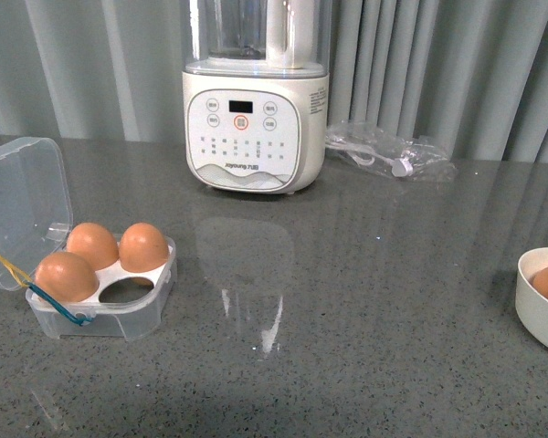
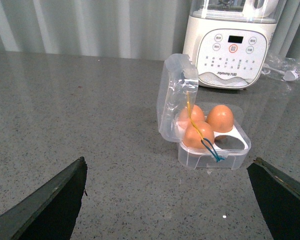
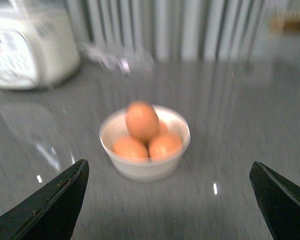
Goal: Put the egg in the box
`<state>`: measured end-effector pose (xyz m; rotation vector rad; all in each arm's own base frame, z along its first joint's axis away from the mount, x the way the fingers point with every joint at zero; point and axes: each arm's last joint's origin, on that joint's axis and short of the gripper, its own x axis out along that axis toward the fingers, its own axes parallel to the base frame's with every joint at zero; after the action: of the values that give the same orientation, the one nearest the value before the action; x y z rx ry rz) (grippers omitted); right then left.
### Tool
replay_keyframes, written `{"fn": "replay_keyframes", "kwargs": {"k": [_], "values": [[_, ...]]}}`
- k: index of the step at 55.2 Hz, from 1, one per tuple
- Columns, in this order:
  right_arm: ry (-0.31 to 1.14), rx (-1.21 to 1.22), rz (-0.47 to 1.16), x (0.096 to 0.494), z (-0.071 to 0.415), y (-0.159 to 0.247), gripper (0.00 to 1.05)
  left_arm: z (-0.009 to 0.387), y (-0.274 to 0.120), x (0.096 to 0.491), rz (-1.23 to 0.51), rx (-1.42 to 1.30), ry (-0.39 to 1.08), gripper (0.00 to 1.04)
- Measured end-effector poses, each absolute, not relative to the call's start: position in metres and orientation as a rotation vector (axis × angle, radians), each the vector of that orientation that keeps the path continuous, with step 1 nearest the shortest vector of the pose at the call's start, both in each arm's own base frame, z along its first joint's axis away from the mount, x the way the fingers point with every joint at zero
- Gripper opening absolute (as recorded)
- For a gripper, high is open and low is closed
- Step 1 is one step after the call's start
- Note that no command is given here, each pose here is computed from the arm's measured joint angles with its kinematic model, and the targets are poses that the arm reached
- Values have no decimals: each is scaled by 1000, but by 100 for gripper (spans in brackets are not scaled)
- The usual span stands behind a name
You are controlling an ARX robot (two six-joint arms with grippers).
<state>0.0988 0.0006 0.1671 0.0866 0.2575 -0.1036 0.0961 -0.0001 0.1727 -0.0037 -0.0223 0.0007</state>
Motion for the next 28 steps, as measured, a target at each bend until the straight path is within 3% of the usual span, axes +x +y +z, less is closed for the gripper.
{"fn": "replay_keyframes", "kwargs": {"k": [4, 14, 28], "values": [[325, 126, -108, 105, 173, 1, 97, 173, 0, 96, 0, -4, -22, 98], [199, 149, -120, 134, 216, -5, 97, 173, 0, 96, 0, -4, -23, 98], [234, 81, -70, 217, 235, -8, 97, 173, 0, 96, 0, -4, -23, 98]]}}
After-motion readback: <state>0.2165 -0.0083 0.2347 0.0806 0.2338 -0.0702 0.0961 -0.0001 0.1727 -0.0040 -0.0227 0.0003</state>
